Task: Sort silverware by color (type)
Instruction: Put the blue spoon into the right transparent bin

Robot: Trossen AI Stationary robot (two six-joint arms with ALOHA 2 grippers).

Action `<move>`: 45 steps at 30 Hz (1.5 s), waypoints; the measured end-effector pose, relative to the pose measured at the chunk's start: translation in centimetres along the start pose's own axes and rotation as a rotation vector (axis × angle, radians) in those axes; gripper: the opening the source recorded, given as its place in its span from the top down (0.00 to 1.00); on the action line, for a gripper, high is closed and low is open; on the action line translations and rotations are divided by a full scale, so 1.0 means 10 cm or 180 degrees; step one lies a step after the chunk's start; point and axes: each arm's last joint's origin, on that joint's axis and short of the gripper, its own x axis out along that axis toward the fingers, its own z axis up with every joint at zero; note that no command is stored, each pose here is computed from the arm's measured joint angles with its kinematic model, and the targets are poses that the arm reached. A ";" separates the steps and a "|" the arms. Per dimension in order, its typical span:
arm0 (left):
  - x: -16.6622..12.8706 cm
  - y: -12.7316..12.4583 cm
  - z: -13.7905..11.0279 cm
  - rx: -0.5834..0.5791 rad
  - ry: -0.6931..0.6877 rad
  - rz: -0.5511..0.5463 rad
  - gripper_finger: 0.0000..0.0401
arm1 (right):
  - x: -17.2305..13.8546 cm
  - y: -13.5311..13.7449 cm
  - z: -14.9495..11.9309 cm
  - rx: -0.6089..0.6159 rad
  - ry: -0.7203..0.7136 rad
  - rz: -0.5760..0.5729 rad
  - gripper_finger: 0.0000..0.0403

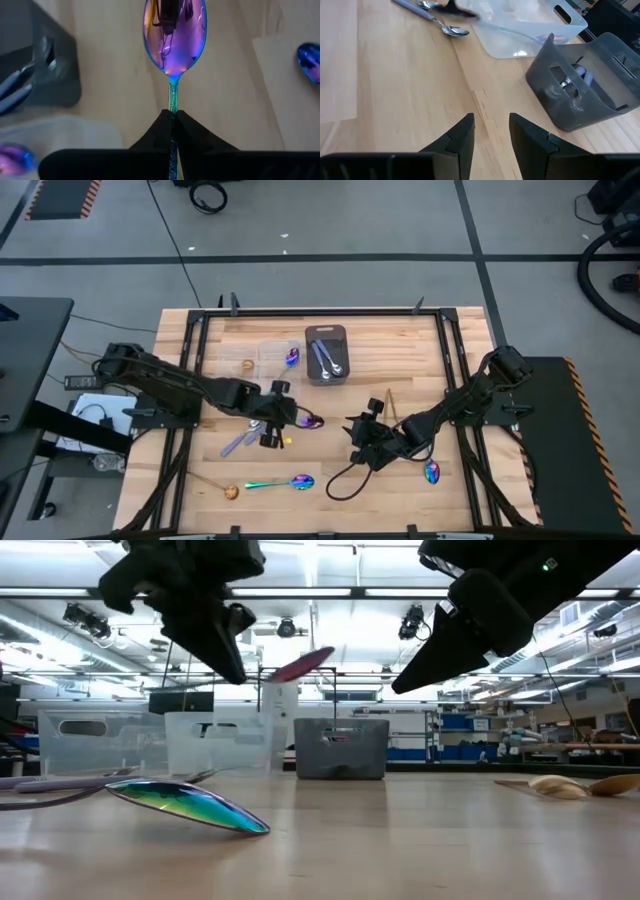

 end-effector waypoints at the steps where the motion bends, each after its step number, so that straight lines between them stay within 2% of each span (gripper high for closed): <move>1: -0.03 0.02 0.00 -0.0017 -0.0007 0.0010 0.95 | 0.00 0.00 0.00 0.0003 -0.0004 -0.0001 0.67; 21: -0.35 0.19 -0.04 -0.0221 -0.0134 0.0326 0.95 | 0.00 0.00 0.00 0.0015 -0.0016 -0.0006 0.67; 27: -0.31 0.31 -0.06 -0.0343 -0.0147 0.0442 0.95 | 0.00 0.00 0.00 0.0017 -0.0012 0.0006 0.67; 36: -0.06 0.46 -0.35 -0.0583 -0.0219 0.0607 0.95 | -0.01 0.02 0.02 0.0005 -0.0042 0.0079 0.67; 45: -0.06 0.77 -0.37 -0.0924 -0.0325 0.0825 0.95 | -0.01 0.03 0.02 0.0002 -0.0050 0.0113 0.67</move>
